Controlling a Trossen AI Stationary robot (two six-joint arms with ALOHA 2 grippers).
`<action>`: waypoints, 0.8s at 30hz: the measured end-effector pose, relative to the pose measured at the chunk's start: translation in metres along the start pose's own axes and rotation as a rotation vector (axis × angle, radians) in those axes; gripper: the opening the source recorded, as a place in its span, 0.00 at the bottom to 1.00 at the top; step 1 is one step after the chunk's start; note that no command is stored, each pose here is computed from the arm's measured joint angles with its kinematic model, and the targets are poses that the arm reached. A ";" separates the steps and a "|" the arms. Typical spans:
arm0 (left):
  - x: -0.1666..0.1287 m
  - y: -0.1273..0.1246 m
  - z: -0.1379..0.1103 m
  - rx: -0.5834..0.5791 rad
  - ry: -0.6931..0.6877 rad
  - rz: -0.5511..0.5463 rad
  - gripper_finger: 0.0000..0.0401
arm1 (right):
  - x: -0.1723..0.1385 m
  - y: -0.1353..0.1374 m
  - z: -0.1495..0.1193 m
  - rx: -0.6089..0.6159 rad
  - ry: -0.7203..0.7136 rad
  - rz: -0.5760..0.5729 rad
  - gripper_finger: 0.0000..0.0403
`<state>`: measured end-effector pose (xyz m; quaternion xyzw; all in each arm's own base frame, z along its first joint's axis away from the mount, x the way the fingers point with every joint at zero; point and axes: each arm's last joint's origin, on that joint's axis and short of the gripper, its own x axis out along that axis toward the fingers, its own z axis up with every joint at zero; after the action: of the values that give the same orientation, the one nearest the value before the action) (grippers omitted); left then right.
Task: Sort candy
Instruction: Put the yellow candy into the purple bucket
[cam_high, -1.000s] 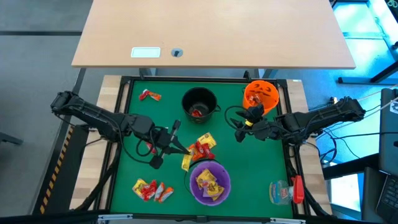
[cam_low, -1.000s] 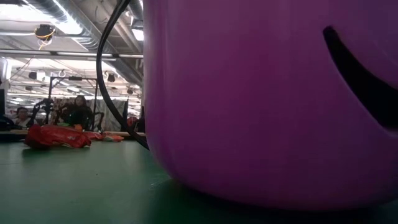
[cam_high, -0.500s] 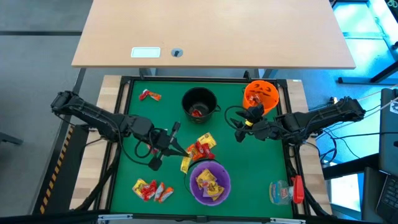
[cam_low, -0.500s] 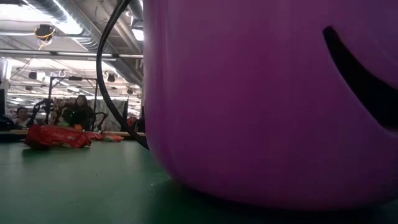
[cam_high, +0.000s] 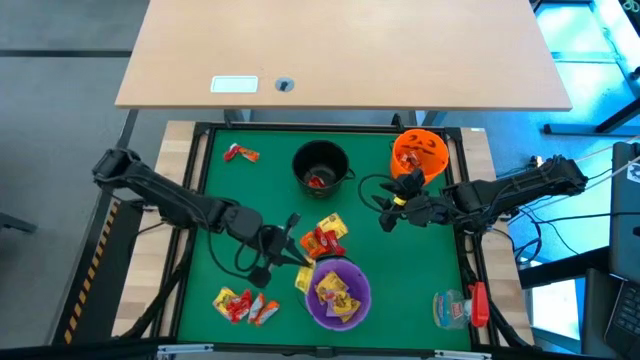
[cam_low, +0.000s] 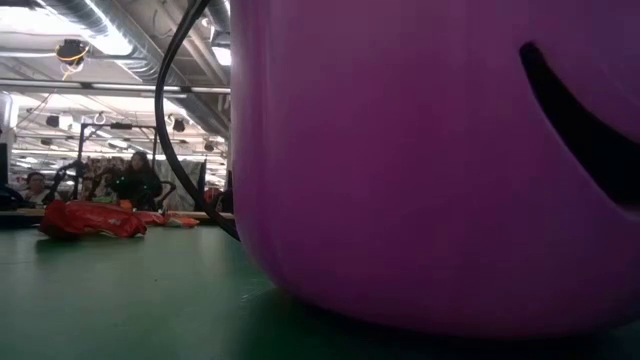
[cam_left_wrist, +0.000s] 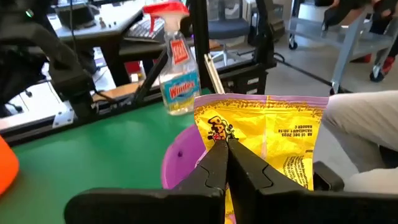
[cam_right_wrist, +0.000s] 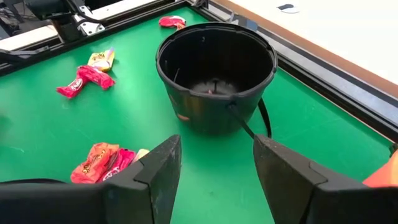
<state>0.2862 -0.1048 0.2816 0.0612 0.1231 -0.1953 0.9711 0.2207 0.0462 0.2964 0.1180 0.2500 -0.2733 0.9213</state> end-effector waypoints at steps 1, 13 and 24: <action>0.003 0.000 -0.001 -0.002 -0.004 0.000 0.00 | 0.000 0.000 0.000 -0.002 0.002 -0.001 0.49; 0.053 -0.003 -0.026 -0.019 -0.126 -0.098 0.00 | 0.000 -0.001 -0.001 -0.007 0.004 -0.008 0.49; 0.064 -0.002 -0.040 -0.005 -0.079 -0.065 0.02 | 0.000 -0.001 0.000 -0.007 -0.005 -0.021 0.49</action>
<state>0.3342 -0.1235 0.2257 0.0472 0.0872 -0.2287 0.9684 0.2199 0.0455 0.2959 0.1116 0.2500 -0.2823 0.9194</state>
